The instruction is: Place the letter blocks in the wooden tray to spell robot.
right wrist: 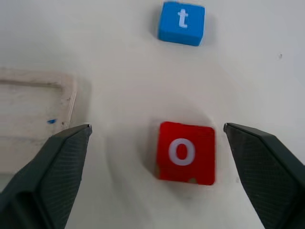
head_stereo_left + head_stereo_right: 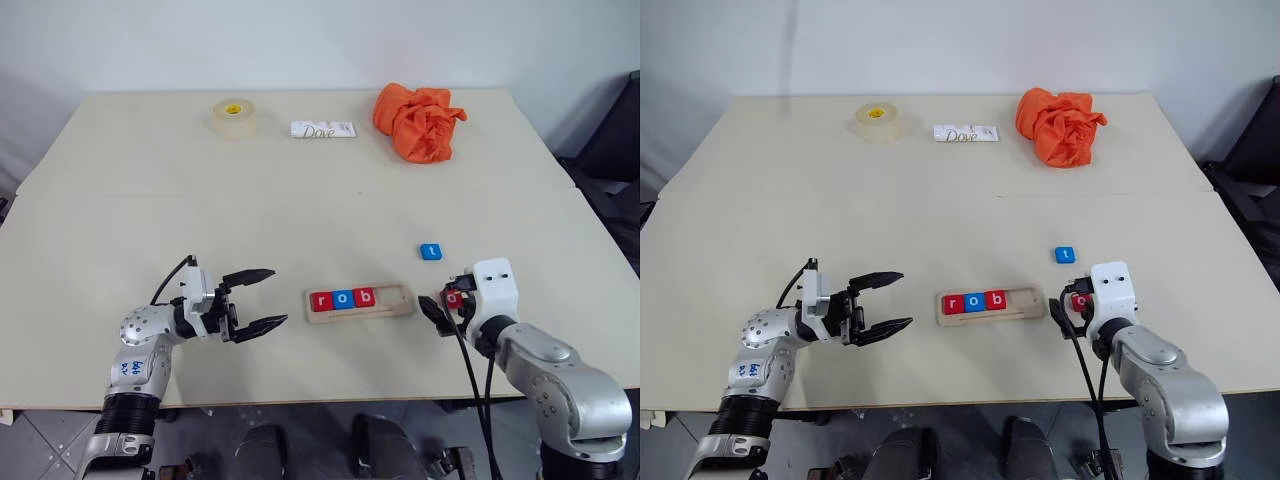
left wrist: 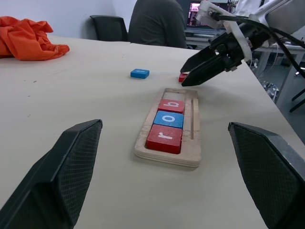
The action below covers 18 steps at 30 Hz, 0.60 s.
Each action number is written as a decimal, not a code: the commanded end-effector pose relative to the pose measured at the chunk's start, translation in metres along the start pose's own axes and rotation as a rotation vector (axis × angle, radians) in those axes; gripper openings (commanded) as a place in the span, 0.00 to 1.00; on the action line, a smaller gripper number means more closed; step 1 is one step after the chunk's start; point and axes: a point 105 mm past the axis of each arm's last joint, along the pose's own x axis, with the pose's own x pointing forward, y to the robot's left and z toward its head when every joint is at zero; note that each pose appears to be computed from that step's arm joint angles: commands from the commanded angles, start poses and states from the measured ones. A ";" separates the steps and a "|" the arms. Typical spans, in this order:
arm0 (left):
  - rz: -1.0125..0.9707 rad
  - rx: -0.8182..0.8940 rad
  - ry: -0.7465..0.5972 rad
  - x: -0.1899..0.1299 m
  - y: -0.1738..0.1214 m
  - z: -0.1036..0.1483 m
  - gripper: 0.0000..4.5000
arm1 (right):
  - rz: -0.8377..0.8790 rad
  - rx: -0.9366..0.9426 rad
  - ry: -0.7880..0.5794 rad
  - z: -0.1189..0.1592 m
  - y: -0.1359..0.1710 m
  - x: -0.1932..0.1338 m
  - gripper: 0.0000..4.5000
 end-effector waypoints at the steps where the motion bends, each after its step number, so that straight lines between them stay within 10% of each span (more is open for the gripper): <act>1: -0.007 0.023 -0.017 0.000 -0.003 0.005 1.00 | 0.087 -0.113 -0.061 0.020 0.001 -0.011 1.00; 18: -0.019 0.041 -0.013 -0.005 -0.015 0.006 1.00 | 0.683 -0.784 0.226 0.008 -0.041 0.016 1.00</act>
